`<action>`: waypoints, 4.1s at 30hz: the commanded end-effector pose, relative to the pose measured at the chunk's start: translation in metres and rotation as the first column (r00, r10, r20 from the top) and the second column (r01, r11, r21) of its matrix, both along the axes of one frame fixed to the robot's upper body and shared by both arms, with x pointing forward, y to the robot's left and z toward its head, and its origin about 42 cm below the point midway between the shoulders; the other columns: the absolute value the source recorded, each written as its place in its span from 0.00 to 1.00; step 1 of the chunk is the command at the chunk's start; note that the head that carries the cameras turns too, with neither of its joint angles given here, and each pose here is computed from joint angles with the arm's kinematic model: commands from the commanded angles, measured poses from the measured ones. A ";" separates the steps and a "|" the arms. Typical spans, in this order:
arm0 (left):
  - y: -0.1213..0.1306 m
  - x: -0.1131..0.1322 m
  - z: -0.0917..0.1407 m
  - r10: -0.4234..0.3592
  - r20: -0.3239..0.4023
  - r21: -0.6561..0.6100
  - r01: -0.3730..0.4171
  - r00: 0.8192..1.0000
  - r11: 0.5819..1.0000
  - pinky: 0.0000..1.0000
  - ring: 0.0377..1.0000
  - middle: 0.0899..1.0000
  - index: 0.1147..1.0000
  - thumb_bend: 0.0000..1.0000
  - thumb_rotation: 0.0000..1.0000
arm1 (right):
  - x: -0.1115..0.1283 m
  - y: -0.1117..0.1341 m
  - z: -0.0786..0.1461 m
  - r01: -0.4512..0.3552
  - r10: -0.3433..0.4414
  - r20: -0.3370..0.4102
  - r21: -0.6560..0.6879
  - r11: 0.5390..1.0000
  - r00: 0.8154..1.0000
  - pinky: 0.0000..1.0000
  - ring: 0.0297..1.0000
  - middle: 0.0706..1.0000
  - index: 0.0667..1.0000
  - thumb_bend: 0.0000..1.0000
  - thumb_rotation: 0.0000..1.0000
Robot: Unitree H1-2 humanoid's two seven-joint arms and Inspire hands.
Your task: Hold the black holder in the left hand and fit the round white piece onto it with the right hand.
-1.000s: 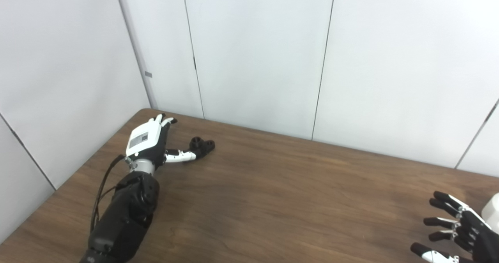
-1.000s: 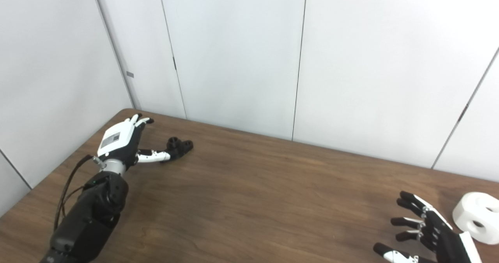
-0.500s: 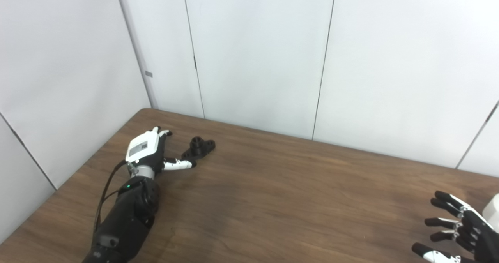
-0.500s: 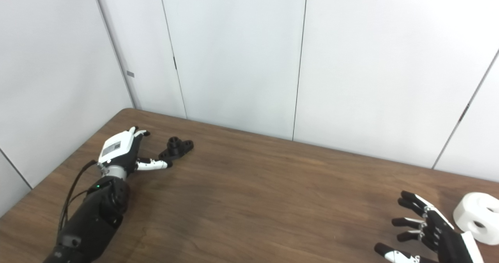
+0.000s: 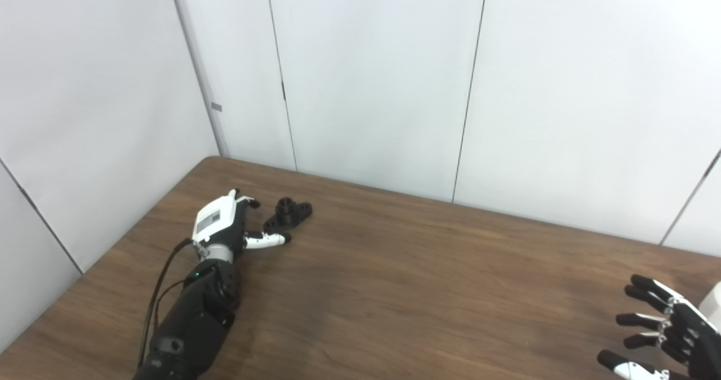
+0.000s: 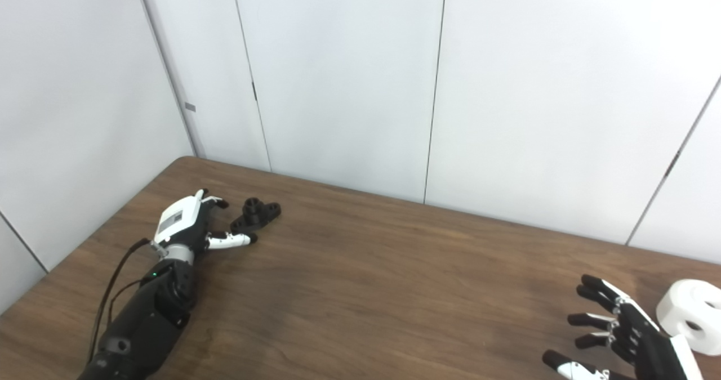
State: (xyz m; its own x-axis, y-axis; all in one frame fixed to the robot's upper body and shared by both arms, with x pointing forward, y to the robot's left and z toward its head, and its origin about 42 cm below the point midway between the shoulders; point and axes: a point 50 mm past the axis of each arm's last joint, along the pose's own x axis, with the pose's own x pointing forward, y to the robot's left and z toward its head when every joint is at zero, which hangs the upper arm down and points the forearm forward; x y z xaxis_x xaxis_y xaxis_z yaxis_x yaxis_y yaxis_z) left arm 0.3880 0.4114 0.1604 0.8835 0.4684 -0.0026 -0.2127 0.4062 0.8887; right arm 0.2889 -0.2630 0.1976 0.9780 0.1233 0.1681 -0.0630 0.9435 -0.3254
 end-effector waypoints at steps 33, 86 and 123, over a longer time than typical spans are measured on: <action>-0.001 0.022 0.003 -0.032 0.041 0.013 0.031 0.999 0.999 1.00 1.00 0.98 0.63 0.83 0.25 | -0.013 0.003 0.020 0.022 -0.021 0.047 -0.011 1.000 0.999 0.54 0.68 0.82 0.82 0.55 0.00; -0.180 -0.018 -0.023 -0.809 0.110 -0.093 0.817 0.577 0.569 0.99 0.99 0.88 0.41 0.52 0.06 | -0.004 0.003 0.002 0.010 -0.007 0.086 -0.028 1.000 0.996 0.53 0.66 0.81 0.82 0.58 0.00; -0.212 -0.025 -0.078 -0.880 -0.298 0.001 0.922 0.369 0.387 0.93 0.94 0.84 0.41 0.52 0.06 | 0.011 -0.005 0.021 0.017 -0.009 0.146 -0.052 0.999 0.989 0.51 0.64 0.78 0.80 0.62 0.04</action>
